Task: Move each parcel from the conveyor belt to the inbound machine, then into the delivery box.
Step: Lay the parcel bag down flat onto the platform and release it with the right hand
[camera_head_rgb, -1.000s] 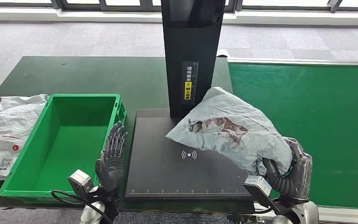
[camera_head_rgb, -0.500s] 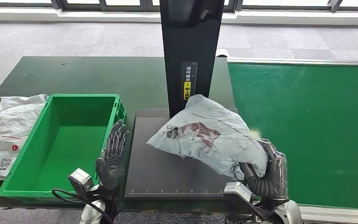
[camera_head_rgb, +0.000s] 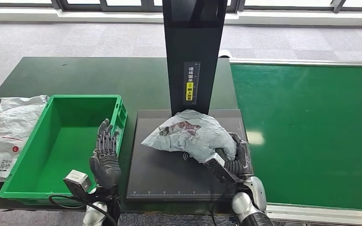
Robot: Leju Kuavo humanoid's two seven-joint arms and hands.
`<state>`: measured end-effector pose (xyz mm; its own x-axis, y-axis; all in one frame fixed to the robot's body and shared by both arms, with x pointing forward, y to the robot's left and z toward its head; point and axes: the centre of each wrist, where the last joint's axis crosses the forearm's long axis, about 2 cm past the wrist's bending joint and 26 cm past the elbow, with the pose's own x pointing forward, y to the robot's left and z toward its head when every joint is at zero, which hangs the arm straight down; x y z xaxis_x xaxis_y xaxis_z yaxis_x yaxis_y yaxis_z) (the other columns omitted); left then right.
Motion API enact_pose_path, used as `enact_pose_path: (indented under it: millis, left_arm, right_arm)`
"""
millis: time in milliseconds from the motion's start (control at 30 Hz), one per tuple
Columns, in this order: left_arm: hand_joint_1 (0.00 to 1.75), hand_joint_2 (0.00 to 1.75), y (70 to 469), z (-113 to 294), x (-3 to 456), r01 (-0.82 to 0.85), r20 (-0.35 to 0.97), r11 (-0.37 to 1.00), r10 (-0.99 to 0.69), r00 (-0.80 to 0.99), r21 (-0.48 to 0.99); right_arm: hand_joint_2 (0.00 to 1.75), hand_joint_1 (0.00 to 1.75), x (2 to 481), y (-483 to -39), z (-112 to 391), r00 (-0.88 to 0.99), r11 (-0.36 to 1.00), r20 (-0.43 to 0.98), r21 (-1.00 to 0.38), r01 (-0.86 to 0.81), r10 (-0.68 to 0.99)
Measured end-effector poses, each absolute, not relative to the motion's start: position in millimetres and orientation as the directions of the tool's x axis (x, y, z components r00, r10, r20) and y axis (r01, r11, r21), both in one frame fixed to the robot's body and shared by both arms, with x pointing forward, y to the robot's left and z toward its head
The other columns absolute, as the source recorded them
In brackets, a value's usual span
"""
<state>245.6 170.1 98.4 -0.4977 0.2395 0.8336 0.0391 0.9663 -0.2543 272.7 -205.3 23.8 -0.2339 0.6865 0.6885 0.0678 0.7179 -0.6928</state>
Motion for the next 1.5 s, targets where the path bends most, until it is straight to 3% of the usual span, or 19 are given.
enact_pose_path:
  millis: [33, 100, 333, 567, 767, 1000, 1233, 1367, 1500]
  left_arm:
    - [0.0, 0.0, 170.6, 99.4, 245.8, 0.029, 0.831, 0.966, 0.236, -0.503, -0.257]
    - [0.0, 0.0, 171.4, 101.1, 245.9, 0.02, 0.829, 0.966, 0.233, -0.508, -0.259]
    - [0.0, 0.0, 171.6, 103.9, 245.8, 0.057, 0.8, 0.942, 0.311, -0.514, -0.33]
    - [0.0, 0.0, 172.6, 103.6, 240.2, 0.087, 0.788, 0.912, 0.391, -0.475, -0.4]
    - [0.0, 0.0, 174.7, 108.0, 238.1, 0.087, 0.806, 0.925, 0.367, -0.465, -0.37]
    - [0.0, 0.0, 174.6, 108.6, 238.4, 0.097, 0.807, 0.926, 0.366, -0.464, -0.364]
    - [0.0, 0.0, 173.7, 111.3, 239.9, 0.106, 0.84, 0.967, 0.252, -0.48, -0.23]
    - [0.0, 1.75, 165.6, 116.5, 242.6, 0.171, 0.854, 0.981, 0.165, -0.493, -0.091]
    - [0.0, 1.75, 150.7, 124.2, 251.1, 0.196, 0.854, 0.969, -0.027, -0.52, 0.15]
  right_arm:
    - [1.75, 0.1, 275.4, -203.3, 21.6, -0.215, 0.718, 0.695, -0.694, 0.044, 0.686]
    - [1.75, 0.0, 279.1, -199.4, 18.9, -0.186, 0.714, 0.7, -0.7, 0.008, 0.689]
    - [1.75, 0.0, 277.0, -191.2, 13.0, -0.159, 0.699, 0.701, -0.711, -0.078, 0.696]
    - [1.75, 0.0, 250.9, -186.6, 9.3, -0.188, 0.762, 0.779, -0.625, -0.169, 0.598]
    - [1.75, 0.0, 218.4, -189.1, 19.3, -0.201, 0.829, 0.849, -0.524, -0.195, 0.489]
    - [1.75, 0.0, 206.4, -193.0, 31.2, -0.233, 0.844, 0.851, -0.511, -0.162, 0.471]
    - [1.75, 0.0, 188.6, -196.7, 44.8, -0.24, 0.88, 0.883, -0.447, -0.163, 0.404]
    - [1.75, 0.0, 181.4, -200.0, 56.0, -0.249, 0.903, 0.904, -0.394, -0.171, 0.347]
    - [1.75, 0.0, 181.3, -201.1, 62.8, -0.29, 0.912, 0.909, -0.363, -0.191, 0.301]
